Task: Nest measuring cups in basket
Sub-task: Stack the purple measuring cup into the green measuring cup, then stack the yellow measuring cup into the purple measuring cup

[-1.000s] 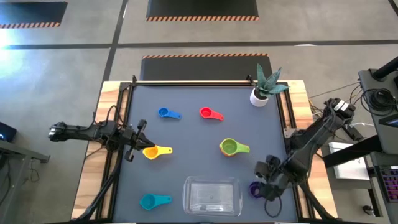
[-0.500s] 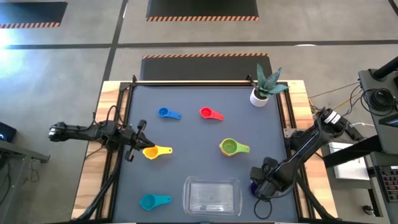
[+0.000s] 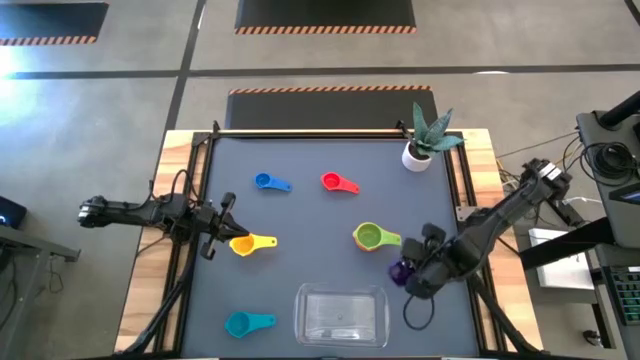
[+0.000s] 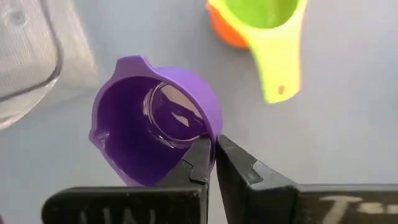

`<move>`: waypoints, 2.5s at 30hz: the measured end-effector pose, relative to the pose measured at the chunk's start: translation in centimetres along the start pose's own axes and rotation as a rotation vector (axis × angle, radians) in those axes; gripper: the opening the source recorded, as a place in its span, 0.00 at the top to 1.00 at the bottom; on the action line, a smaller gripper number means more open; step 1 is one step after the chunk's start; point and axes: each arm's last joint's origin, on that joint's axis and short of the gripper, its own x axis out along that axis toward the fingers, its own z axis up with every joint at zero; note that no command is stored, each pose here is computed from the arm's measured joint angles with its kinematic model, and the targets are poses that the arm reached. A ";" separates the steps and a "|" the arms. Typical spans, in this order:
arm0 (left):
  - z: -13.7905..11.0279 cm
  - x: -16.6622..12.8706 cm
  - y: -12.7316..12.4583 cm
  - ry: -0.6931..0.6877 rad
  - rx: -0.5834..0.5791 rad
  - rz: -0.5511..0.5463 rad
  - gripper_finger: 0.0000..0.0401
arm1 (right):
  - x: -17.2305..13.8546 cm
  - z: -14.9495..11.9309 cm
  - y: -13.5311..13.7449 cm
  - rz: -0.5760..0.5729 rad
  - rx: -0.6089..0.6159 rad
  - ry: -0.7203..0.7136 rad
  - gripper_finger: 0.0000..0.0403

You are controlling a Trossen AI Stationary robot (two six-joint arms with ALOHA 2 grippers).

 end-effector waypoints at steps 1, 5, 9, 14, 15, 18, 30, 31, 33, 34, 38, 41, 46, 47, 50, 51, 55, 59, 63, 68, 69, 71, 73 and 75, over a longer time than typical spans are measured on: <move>0.0 0.0 0.0 0.000 0.000 0.001 1.00 | -0.3 0.2 -0.3 -0.001 -0.008 -0.001 0.98; 0.0 0.0 0.0 0.001 0.000 0.000 1.00 | -0.9 1.9 -1.5 -0.011 0.016 -0.039 0.98; 0.0 0.0 0.0 0.000 0.000 0.000 1.00 | -0.6 4.8 -3.5 -0.052 0.074 -0.091 0.98; 0.0 0.0 0.0 0.000 0.000 0.000 1.00 | 0.4 8.6 -6.0 0.018 0.054 -0.120 0.98; 0.0 0.0 0.0 0.001 0.000 0.000 1.00 | 0.8 9.2 -6.4 0.033 0.043 -0.113 0.98; 0.0 0.0 0.0 0.001 0.000 0.000 1.00 | 2.2 10.3 -7.6 0.068 0.006 -0.047 0.98; 0.0 0.0 0.0 0.000 0.000 0.000 1.00 | 6.8 13.2 -8.7 0.075 -0.095 0.105 0.98; 0.0 0.0 0.0 0.000 0.000 0.000 1.00 | 7.0 13.3 -8.7 0.074 -0.101 0.108 0.98; 0.0 0.0 0.0 0.000 0.000 0.000 1.00 | 7.1 13.5 -8.7 0.074 -0.102 0.106 0.97; 0.0 0.0 0.0 0.000 0.000 0.000 1.00 | 7.1 13.5 -8.7 0.073 -0.100 0.108 0.96; 0.0 0.0 0.0 0.001 0.000 0.000 1.00 | 6.7 13.6 -8.7 0.077 -0.100 0.097 0.89; 0.0 0.0 0.0 0.000 0.000 0.000 1.00 | 5.9 13.6 -8.8 0.085 -0.098 0.073 0.80; 0.0 0.0 0.0 0.000 0.000 0.000 1.00 | 4.5 13.6 -9.0 0.074 -0.096 0.028 0.66; 0.0 0.0 0.0 0.000 0.000 0.001 1.00 | 4.1 13.7 -9.1 0.059 -0.097 0.006 0.64; 0.0 0.0 0.0 0.000 0.000 0.001 1.00 | 3.3 13.8 -9.3 0.013 -0.100 -0.051 0.59; 0.0 0.0 0.0 0.001 0.000 0.000 1.00 | 3.2 13.9 -9.3 0.010 -0.102 -0.063 0.58; 0.0 0.0 0.0 0.001 0.000 0.000 1.00 | 3.2 14.3 -9.2 0.021 -0.148 -0.112 0.56; 0.0 0.0 0.0 0.000 0.000 0.001 1.00 | 3.6 15.4 -8.9 0.054 -0.180 -0.245 0.57; 0.0 0.0 0.0 0.000 0.000 0.000 1.00 | 4.1 16.7 -10.5 0.045 -0.169 -0.353 0.57; 0.0 0.0 0.0 0.000 0.000 0.001 1.00 | 4.2 18.4 -15.5 0.049 -0.070 -0.403 0.55; 0.0 0.0 0.0 0.000 0.000 0.000 1.00 | 4.4 18.7 -16.3 0.071 -0.057 -0.410 0.54; 0.0 0.0 0.0 0.001 0.000 0.001 1.00 | 4.7 19.1 -17.7 0.104 -0.051 -0.418 0.51; 0.0 0.0 0.0 0.000 0.000 0.000 1.00 | 5.5 19.3 -18.5 0.097 -0.060 -0.405 0.47; 0.0 0.0 0.0 0.000 0.000 0.001 1.00 | 6.4 19.6 -19.0 0.085 -0.072 -0.396 0.42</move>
